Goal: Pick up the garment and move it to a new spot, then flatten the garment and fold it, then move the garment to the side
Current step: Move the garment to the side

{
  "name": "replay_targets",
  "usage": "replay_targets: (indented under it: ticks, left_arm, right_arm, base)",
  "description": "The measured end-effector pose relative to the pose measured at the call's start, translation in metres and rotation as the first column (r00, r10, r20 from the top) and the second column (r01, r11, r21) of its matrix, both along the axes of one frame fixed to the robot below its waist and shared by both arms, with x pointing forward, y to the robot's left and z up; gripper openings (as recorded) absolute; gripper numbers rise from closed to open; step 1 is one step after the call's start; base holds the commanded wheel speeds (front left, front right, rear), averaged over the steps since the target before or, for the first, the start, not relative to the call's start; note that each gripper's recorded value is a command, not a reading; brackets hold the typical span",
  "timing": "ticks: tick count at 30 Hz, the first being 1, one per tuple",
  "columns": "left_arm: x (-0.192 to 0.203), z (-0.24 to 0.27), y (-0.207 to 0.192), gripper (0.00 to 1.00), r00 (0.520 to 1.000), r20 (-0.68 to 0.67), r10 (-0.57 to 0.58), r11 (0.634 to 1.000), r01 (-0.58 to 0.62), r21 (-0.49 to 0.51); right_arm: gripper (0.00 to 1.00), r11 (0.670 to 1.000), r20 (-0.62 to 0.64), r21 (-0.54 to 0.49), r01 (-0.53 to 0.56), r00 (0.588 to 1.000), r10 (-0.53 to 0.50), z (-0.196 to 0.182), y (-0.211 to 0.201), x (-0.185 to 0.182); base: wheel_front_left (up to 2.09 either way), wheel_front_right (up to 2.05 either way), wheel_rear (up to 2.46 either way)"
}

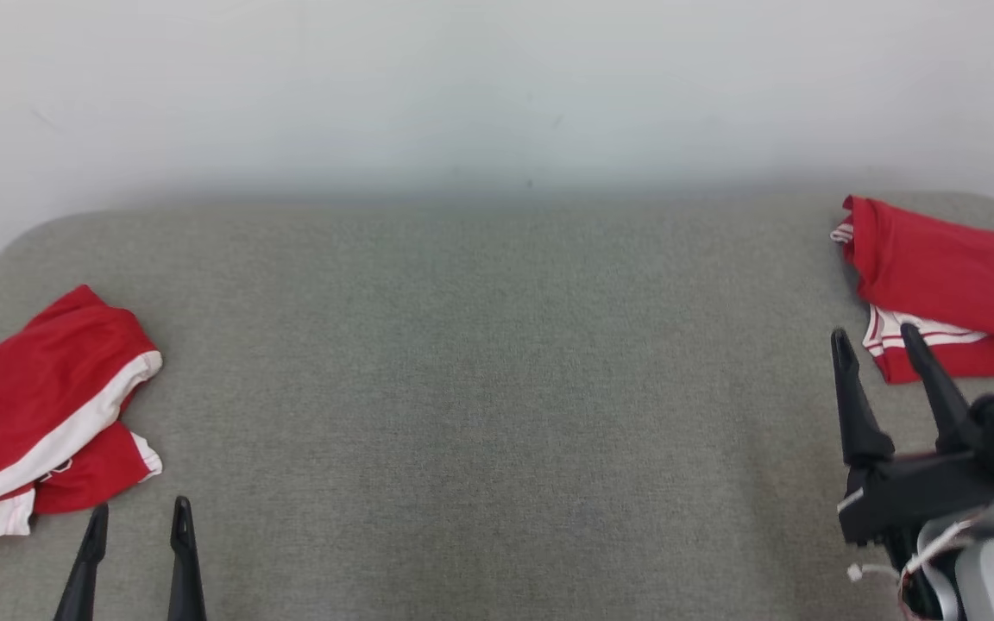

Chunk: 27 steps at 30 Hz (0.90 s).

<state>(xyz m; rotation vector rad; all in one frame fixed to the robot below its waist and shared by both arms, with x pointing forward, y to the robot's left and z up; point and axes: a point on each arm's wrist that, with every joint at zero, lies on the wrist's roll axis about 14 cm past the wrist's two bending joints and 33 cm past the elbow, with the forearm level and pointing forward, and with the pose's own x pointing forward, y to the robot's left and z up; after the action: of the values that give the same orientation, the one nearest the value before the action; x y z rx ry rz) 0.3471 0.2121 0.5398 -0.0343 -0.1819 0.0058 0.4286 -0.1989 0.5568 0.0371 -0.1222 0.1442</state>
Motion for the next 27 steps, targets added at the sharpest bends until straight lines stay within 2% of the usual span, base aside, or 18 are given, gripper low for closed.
replay_targets:
  ticks: [8,16,21,27]
  left_arm:
    - [-0.023,0.002,0.01,1.0,1.0,0.01,0.029,1.0,-0.029,0.002]
    - [-0.029,-0.001,0.008,1.0,1.0,0.002,0.016,1.0,-0.016,0.004]
    - [-0.027,-0.01,0.0,1.0,1.0,-0.026,-0.011,1.0,0.011,0.002]
    - [-0.024,-0.019,-0.007,1.0,0.998,-0.054,-0.038,0.999,0.038,0.005]
  right_arm:
    - [1.0,0.998,0.004,0.068,-0.013,1.0,0.012,-0.002,0.023,-0.046]
    - [1.0,0.992,-0.033,0.125,0.006,0.999,-0.002,-0.022,0.03,-0.081]
    - [1.0,0.995,-0.052,0.101,0.011,0.999,-0.006,-0.033,0.032,-0.092]
    - [1.0,0.99,-0.064,0.134,0.045,0.997,-0.037,-0.039,0.026,-0.098]
  base:
    - [0.0,0.0,0.0]
    - [0.0,0.0,0.0]
    - [0.0,0.0,0.0]
    - [0.0,0.0,0.0]
